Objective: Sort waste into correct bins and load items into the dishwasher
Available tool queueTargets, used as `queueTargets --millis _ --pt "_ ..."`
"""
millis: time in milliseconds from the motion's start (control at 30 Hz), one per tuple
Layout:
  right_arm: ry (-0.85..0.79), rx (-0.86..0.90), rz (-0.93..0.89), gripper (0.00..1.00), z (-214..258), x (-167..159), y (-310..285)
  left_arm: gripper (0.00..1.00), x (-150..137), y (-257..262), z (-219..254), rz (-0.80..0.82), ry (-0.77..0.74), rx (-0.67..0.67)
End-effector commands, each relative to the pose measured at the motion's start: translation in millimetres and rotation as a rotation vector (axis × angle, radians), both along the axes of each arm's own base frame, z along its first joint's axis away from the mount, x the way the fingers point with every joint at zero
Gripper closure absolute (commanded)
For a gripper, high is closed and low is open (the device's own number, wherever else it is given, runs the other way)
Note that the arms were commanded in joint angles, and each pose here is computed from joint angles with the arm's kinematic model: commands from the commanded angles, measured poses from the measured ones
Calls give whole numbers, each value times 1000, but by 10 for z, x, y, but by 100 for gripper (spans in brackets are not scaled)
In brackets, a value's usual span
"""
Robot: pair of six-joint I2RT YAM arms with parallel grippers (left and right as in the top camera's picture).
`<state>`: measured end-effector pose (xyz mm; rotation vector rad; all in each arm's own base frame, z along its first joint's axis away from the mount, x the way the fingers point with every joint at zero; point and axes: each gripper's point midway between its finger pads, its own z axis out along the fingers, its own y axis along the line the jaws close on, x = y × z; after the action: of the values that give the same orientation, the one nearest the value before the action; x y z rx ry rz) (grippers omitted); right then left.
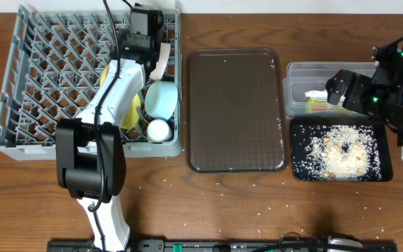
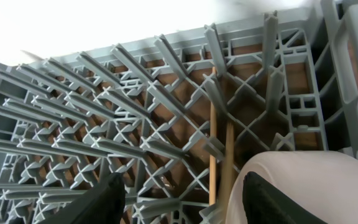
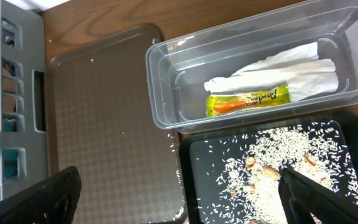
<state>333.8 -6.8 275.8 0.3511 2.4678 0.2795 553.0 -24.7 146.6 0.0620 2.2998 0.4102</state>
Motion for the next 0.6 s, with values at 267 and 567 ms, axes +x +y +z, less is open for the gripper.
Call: queueTargets --millis 267,567 --pt "0 -7 -3 1 1 1 -32 39 -253 184 660 94 -89 -78" --pt "0 -7 -3 1 1 1 -32 38 -942 102 1389 70 -105 -221"
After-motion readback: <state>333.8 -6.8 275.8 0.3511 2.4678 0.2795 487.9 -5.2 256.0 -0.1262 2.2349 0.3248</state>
